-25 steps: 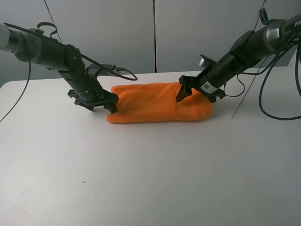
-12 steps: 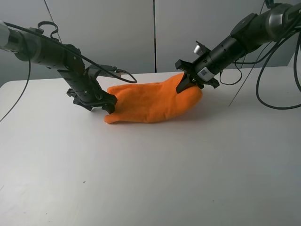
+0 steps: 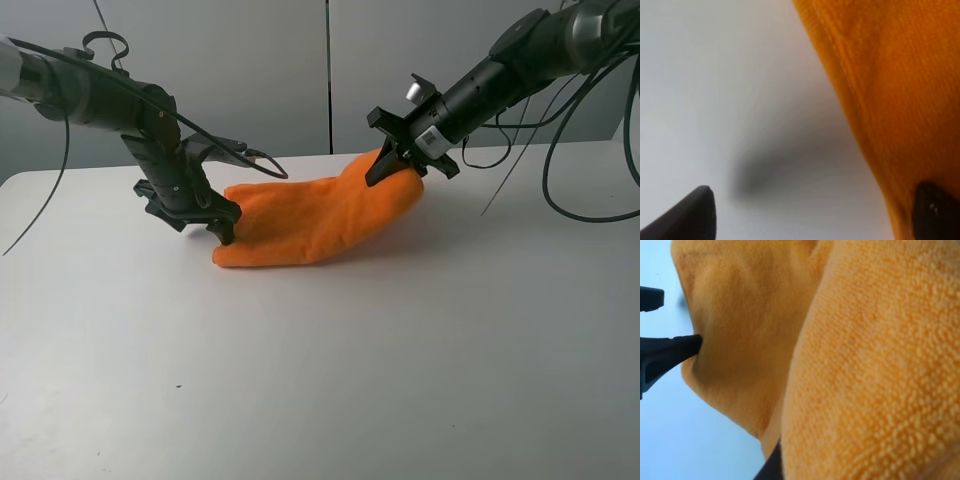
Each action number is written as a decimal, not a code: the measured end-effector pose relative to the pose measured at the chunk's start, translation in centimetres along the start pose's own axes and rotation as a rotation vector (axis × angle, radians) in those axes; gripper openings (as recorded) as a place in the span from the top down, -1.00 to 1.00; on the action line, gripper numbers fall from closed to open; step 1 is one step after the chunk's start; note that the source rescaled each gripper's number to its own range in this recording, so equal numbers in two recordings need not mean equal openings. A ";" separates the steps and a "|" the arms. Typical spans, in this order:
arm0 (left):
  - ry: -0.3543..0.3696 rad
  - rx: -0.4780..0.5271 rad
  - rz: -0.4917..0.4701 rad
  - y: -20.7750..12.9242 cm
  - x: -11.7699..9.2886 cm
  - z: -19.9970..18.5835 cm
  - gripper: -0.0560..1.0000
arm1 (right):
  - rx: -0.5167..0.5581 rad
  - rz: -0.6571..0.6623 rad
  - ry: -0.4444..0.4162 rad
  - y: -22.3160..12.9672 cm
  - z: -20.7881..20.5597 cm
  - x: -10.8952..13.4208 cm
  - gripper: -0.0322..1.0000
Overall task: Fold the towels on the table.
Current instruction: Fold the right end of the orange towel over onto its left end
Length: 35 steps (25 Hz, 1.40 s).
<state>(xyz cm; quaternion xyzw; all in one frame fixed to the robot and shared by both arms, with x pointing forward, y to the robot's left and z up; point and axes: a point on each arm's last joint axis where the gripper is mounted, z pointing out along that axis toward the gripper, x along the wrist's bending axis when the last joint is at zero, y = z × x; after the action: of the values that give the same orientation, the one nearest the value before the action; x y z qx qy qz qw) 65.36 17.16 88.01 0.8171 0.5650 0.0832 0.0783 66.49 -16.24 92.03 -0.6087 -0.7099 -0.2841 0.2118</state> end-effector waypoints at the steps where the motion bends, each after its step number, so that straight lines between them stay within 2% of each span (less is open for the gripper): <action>1: 0.001 -0.001 0.002 0.1 -0.1 0.0 -1.00 | 0.002 -0.002 0.007 -0.1 0.2 0.3 0.85; 10: 0.010 0.004 -0.001 0.1 -0.4 0.1 -1.00 | 0.006 -0.048 0.092 -0.6 3.5 4.1 0.85; 16: 0.014 0.005 -0.003 0.1 -0.3 0.1 -1.00 | -0.003 -0.024 0.116 -1.1 6.5 5.3 0.85; 22: 0.014 0.005 -0.005 0.1 -0.3 0.1 -1.00 | -0.057 0.031 0.173 -0.7 7.2 5.7 0.85; 27: 0.015 0.005 -0.003 0.1 -0.3 0.1 -1.00 | -0.115 0.062 0.177 -0.1 7.3 5.7 0.85; 35: 0.015 0.003 -0.003 0.1 -0.3 0.1 -1.00 | -0.078 0.100 0.172 -0.8 10.0 4.7 0.85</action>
<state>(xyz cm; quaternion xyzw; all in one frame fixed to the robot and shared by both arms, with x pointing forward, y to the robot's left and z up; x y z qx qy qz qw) 65.37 16.84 87.92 0.8157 0.5670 0.0883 0.0729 65.33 -6.26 87.44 -0.6245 -0.6463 -0.3516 0.2620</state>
